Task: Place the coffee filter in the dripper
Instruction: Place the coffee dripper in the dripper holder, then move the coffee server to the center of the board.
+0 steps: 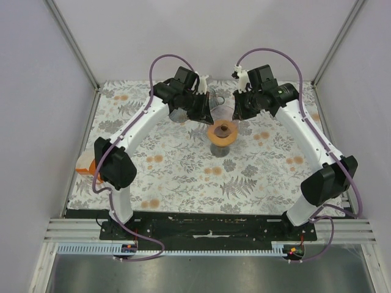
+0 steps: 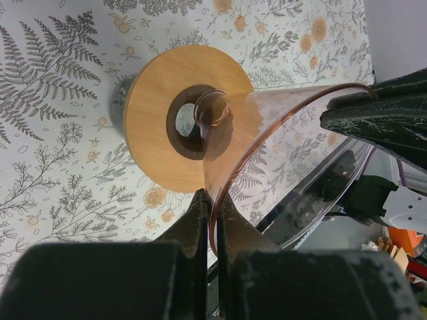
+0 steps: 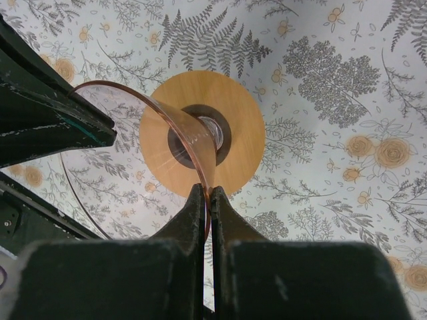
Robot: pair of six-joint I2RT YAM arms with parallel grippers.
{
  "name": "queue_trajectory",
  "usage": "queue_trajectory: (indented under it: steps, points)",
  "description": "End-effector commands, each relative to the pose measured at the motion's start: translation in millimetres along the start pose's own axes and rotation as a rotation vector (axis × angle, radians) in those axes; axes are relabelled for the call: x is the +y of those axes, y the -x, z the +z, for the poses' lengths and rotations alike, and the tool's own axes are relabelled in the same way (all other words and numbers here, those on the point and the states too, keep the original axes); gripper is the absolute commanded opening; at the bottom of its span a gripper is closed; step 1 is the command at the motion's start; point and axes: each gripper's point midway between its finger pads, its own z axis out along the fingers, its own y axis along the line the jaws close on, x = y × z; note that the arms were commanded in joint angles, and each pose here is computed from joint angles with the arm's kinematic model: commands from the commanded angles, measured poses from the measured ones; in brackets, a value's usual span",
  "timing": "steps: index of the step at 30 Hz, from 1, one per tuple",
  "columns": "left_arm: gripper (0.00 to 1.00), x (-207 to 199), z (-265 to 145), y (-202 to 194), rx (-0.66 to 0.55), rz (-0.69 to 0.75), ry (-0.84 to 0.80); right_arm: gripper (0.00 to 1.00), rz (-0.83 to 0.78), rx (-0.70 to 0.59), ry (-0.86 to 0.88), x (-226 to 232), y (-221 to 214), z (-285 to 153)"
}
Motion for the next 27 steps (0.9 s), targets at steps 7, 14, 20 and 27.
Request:
queue_trajectory:
  steps: [7, 14, 20, 27]
  points:
    - [0.02, -22.7, -7.3, 3.5, 0.0, 0.061, -0.104, 0.0, -0.014, 0.119, 0.121, 4.8, -17.6, 24.5]
    - [0.02, -17.3, 1.3, -8.8, 0.044, 0.037, -0.11, 0.0, -0.002, 0.161, 0.096, -0.9, -31.0, 24.5]
    - [0.02, -3.7, 22.4, -15.7, 0.089, 0.018, -0.095, 0.0, 0.024, 0.233, 0.099, -8.2, -45.6, 49.1]
    - [0.02, 14.7, 44.2, -31.8, 0.154, -0.024, -0.082, 0.0, 0.052, 0.312, 0.089, -16.3, -63.4, 77.1]
